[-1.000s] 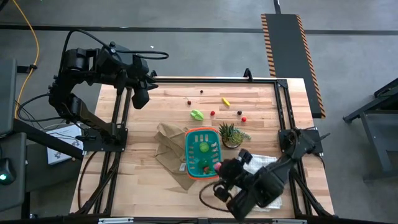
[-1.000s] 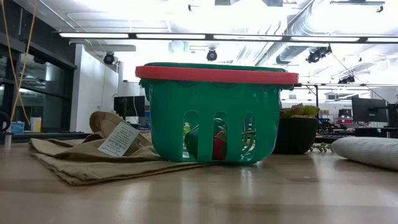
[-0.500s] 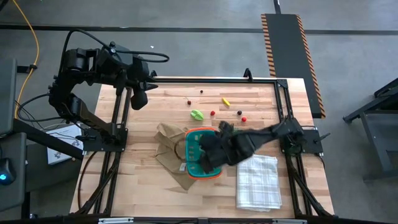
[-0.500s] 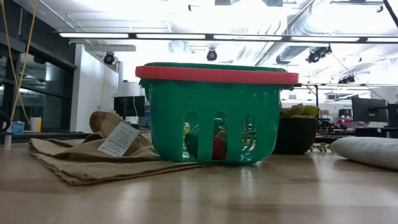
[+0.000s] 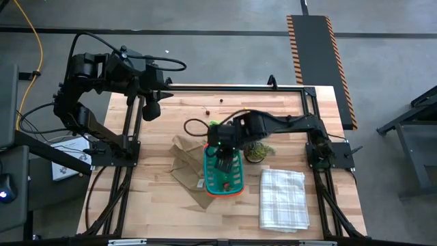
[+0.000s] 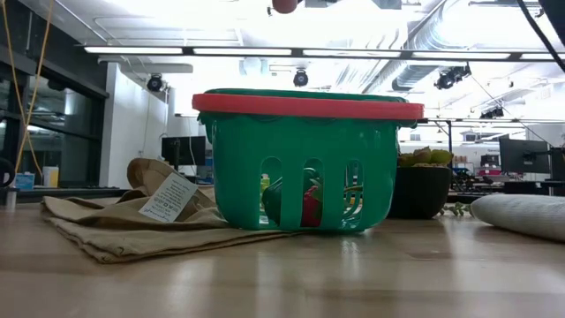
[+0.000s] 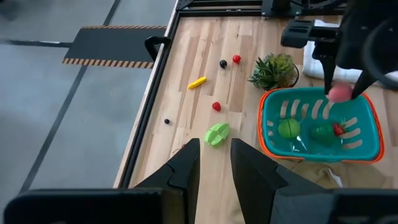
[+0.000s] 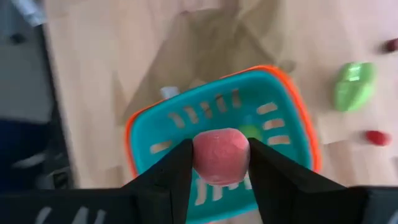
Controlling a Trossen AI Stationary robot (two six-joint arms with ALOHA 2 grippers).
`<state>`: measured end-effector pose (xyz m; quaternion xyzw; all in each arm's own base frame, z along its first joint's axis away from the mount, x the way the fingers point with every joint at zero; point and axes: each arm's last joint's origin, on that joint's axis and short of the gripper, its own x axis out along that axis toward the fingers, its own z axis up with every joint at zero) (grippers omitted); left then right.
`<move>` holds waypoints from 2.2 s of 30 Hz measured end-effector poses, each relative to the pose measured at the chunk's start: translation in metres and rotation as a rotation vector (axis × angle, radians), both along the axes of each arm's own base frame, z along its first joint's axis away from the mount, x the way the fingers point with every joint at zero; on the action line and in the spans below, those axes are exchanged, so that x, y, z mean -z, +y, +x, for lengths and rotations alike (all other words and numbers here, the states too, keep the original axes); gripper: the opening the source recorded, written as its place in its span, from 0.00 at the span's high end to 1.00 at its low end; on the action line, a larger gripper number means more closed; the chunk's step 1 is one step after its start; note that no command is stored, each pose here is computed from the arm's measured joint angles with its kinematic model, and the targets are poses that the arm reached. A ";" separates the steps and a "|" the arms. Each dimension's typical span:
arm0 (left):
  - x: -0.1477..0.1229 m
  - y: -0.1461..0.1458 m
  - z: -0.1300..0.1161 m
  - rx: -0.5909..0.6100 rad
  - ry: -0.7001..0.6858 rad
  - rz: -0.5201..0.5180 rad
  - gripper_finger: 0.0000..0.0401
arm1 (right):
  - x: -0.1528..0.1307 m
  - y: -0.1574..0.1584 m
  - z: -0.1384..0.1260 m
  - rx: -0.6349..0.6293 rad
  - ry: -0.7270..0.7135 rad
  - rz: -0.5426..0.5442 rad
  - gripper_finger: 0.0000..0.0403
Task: Pick and placing Produce into tupperware
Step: Put the pink peach into the green basket
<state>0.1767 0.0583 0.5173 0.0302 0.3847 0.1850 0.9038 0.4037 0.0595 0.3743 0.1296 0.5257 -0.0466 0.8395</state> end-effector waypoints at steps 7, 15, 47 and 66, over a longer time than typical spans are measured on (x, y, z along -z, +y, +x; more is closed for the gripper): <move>0.000 0.000 0.000 0.008 0.004 0.007 0.80 | 0.001 -0.021 0.000 -0.083 0.038 0.092 0.68; 0.000 0.000 0.000 -0.015 -0.008 -0.014 0.80 | 0.002 -0.035 -0.001 -0.141 0.048 0.028 0.68; 0.000 0.000 0.000 -0.057 -0.030 -0.053 0.80 | 0.105 0.009 0.044 -0.308 0.200 -0.016 0.68; 0.000 0.000 0.000 -0.051 -0.028 -0.048 0.80 | 0.144 0.016 0.042 -0.290 0.264 -0.014 0.68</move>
